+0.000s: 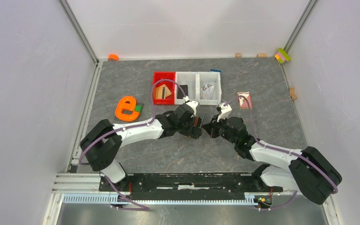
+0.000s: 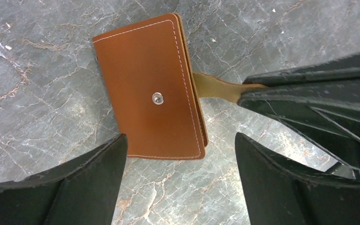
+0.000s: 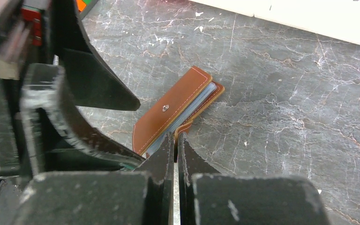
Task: Take the credit cards out of the card holder
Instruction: Open the card holder at the center of the board.
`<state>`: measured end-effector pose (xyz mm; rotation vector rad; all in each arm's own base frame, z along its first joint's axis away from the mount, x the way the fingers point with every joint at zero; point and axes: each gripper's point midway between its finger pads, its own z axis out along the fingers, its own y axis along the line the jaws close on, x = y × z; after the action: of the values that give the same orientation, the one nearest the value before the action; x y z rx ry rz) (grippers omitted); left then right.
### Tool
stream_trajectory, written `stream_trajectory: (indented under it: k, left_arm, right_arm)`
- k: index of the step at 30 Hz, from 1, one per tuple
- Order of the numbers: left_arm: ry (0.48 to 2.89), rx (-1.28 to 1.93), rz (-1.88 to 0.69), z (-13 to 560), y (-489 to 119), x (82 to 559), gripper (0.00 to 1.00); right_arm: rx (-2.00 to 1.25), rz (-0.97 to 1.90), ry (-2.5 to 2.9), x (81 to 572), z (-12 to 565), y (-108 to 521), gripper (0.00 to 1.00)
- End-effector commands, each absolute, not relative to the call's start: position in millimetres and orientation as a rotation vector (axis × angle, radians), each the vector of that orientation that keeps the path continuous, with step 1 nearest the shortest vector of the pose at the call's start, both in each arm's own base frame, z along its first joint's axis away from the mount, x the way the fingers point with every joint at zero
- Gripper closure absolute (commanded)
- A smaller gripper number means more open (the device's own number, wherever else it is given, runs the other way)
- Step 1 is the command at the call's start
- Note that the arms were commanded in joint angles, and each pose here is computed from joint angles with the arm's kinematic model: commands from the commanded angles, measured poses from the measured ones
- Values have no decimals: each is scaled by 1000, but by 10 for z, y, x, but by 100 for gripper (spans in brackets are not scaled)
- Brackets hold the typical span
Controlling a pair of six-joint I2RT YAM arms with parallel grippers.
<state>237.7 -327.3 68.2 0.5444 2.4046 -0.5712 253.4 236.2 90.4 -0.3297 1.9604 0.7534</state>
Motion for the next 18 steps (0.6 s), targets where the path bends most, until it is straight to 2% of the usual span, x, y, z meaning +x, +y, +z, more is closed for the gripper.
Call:
stream_trajectory:
  k: [1, 4, 11, 14, 18]
  left_arm:
    - [2388, 556, -503, 710, -3302, 2517, 16]
    - [2393, 513, -464, 712, -3242, 2560, 30]
    - [2338, 450, -536, 872, -3176, 2578, 45]
    - [2343, 436, -570, 880, -3171, 2587, 47]
    - [2348, 438, -611, 878, -3191, 2578, 43]
  right_arm:
    - [-350, 797, 1855, 2551, 1143, 2421, 99]
    - [-345, 792, 1853, 2553, 1149, 2407, 99]
    - [-351, 785, 1853, 2553, 1140, 2402, 99]
    - [-351, 784, 1855, 2554, 1134, 2401, 100]
    - [-352, 780, 1858, 2558, 1129, 2401, 100]
